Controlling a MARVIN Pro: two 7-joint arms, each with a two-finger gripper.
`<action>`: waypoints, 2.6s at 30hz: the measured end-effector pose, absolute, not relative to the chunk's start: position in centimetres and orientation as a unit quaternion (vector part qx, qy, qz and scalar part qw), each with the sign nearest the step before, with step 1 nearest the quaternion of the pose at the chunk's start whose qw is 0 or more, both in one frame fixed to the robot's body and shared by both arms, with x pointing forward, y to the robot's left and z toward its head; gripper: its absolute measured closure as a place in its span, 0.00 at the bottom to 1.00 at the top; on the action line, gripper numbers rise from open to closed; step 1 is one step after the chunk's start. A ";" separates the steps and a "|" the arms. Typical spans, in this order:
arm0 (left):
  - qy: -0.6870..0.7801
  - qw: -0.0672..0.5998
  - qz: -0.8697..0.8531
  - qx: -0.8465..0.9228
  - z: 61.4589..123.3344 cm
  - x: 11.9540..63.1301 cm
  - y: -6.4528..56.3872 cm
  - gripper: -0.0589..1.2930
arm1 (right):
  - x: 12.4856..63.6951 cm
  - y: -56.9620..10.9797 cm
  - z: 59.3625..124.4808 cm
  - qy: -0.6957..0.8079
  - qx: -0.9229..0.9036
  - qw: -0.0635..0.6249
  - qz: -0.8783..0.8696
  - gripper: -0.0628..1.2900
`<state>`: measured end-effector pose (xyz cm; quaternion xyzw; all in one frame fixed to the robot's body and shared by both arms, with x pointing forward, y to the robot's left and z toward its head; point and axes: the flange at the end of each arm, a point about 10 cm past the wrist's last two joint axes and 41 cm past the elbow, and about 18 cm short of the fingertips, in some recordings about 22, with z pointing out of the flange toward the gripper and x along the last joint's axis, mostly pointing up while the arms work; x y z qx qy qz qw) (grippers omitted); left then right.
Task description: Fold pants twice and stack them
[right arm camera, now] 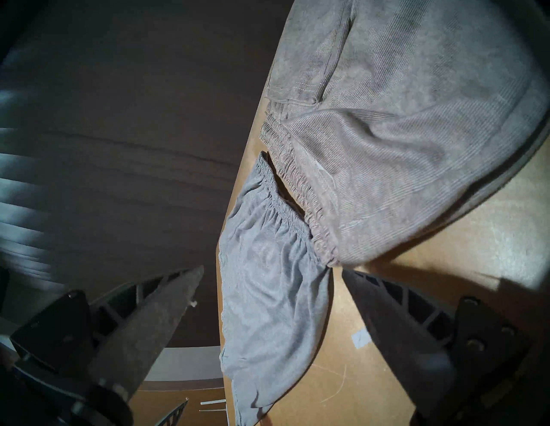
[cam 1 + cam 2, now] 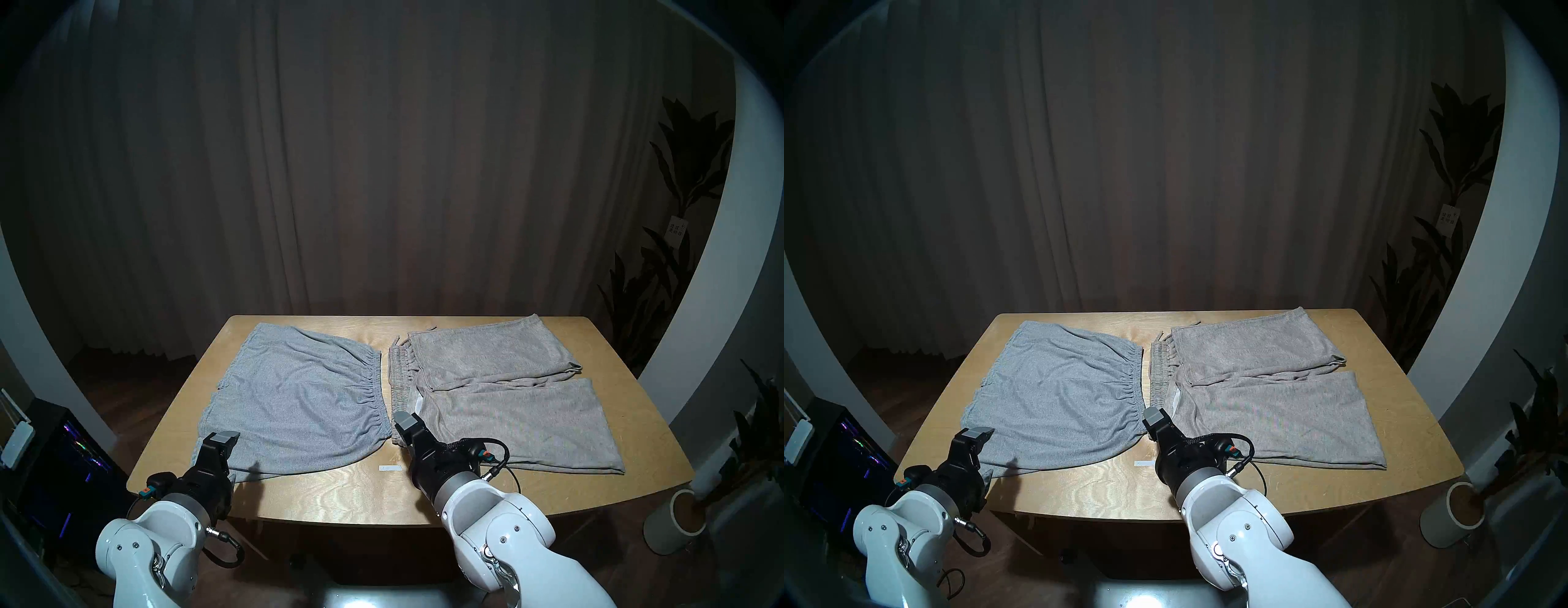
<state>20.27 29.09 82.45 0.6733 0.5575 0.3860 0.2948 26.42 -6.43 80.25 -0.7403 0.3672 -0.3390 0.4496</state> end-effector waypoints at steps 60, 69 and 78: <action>0.577 0.214 0.359 0.702 79.5 22.4 32.8 0.09 | 29.0 -1.0 79.4 0.433 -0.776 0.392 -0.238 0.05; 0.571 0.212 0.356 0.708 79.3 22.6 33.1 0.09 | 29.5 -0.4 79.3 0.441 -0.775 0.386 -0.237 0.05; 0.566 0.215 0.360 0.710 79.3 23.5 33.3 0.11 | 30.1 0.3 79.0 0.445 -0.774 0.382 -0.239 0.07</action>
